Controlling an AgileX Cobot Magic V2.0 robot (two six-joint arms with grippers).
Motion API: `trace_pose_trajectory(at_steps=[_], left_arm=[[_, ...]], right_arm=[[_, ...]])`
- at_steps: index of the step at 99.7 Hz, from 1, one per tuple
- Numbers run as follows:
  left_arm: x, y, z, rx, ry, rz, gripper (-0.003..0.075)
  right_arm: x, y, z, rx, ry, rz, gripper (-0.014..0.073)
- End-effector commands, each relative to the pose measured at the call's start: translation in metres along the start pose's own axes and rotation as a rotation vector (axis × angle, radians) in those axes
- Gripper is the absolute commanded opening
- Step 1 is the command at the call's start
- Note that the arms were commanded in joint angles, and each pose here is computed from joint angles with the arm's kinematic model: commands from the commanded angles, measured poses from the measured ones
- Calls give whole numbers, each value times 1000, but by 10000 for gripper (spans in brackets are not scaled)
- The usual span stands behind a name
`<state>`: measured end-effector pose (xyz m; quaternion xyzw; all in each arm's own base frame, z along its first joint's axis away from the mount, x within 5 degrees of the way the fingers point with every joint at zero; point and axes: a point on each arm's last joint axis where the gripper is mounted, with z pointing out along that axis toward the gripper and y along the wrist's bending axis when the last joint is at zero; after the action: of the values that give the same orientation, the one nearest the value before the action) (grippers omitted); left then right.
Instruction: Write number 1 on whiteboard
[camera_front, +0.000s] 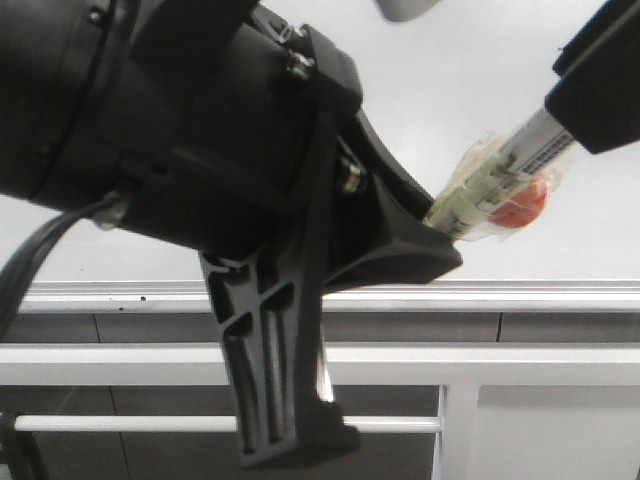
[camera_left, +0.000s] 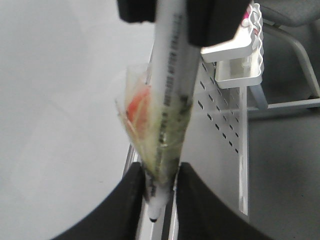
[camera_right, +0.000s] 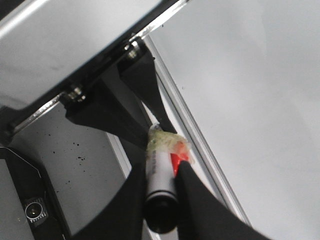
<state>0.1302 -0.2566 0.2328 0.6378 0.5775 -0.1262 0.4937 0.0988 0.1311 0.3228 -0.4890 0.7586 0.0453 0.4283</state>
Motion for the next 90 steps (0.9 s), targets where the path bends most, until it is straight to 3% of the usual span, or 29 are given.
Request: trace_pose_trajectory(at_steps=[1,12,23,35,57,79,90], left_arm=[[-18,13,-9,-73,-98,-16,292],[-18,12,-12,-58,-80,-57,428],[-21,14,-25,-39,-71,-124,421],[-27,18,-47,-31,-91,-205,329],[-23,25,-71,-80,-125,-224,-17],[-10,36,-72,-184,-151,-458,-20],[-3,37,-72,-233,-162,-499,-20]], right_arm=[[-13,-6,-8,35,-85,-20,-64],[-17,-12,-11,58,-95,79,-64],[-18,-24,-24,136,-99,172,-64],[-10,-35,-46,188,-131,267,-64],[13,-39,-86,147,-263,373,-63],[30,-33,-93,82,-333,417,-62],[38,-27,-87,63,-353,415,-58]])
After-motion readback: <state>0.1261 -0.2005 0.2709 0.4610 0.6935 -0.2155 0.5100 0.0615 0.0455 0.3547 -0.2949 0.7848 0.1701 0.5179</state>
